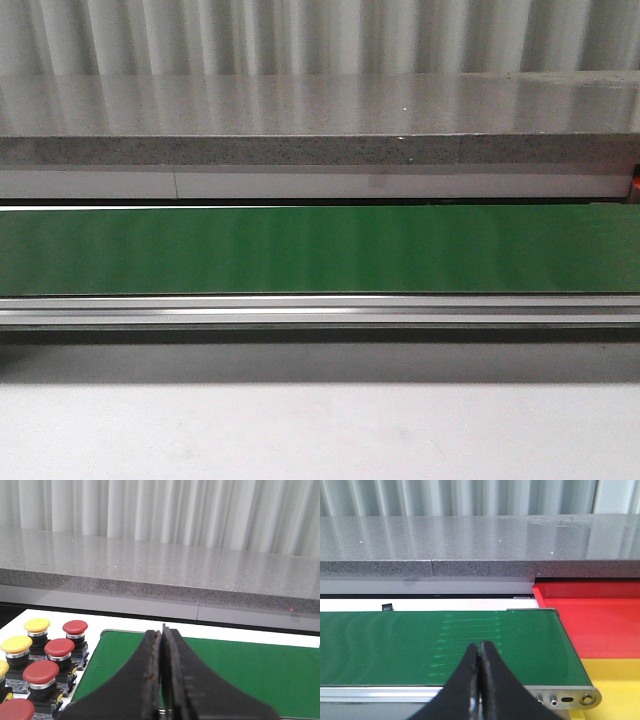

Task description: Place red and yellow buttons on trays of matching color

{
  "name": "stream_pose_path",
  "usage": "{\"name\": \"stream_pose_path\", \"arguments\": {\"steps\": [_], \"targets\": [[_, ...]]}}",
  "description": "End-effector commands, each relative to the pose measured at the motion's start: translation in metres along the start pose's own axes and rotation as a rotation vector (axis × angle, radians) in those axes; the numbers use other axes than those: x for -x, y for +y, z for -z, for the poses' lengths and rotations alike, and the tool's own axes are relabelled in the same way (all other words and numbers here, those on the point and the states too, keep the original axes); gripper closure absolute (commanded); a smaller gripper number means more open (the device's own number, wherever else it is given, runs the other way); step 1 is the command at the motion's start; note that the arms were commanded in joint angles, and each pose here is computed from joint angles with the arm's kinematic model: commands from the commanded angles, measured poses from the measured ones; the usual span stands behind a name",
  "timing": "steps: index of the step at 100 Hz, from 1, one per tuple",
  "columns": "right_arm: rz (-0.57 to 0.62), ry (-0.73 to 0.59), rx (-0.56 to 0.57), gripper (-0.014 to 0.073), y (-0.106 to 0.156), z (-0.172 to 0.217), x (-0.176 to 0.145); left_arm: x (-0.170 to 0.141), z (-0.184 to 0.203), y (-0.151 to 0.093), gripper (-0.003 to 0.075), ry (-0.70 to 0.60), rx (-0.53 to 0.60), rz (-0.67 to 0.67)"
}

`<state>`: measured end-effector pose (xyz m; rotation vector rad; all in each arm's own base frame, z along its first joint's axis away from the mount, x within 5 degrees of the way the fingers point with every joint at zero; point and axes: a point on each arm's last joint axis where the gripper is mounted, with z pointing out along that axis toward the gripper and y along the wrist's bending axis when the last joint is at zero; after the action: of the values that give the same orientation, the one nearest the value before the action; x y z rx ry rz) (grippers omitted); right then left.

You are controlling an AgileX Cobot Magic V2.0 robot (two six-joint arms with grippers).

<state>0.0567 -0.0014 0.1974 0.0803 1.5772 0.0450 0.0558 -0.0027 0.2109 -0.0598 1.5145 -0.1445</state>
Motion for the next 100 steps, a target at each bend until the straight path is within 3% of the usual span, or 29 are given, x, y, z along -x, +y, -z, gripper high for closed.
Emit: {"name": "stream_pose_path", "arguments": {"steps": [1,38,65,79,100], "targets": [[0.014,-0.101,0.009,0.0662,0.001,0.002,0.008,-0.007,0.001,0.000,0.0740,-0.054,-0.020,0.007],[0.014,-0.101,0.009,0.0662,0.001,0.002,0.008,-0.003,0.001,-0.001,0.0740,-0.083,-0.025,0.007],[0.014,-0.101,0.009,0.0662,0.001,0.002,0.008,0.041,0.005,-0.006,0.0740,-0.103,-0.021,0.011],[0.014,-0.101,0.009,0.0662,0.001,0.002,0.008,0.072,0.001,-0.009,0.0740,0.031,0.008,0.020],[0.014,-0.101,0.009,0.0662,0.001,0.002,0.008,0.099,-0.014,-0.010,0.0740,0.433,0.075,-0.033]]}}
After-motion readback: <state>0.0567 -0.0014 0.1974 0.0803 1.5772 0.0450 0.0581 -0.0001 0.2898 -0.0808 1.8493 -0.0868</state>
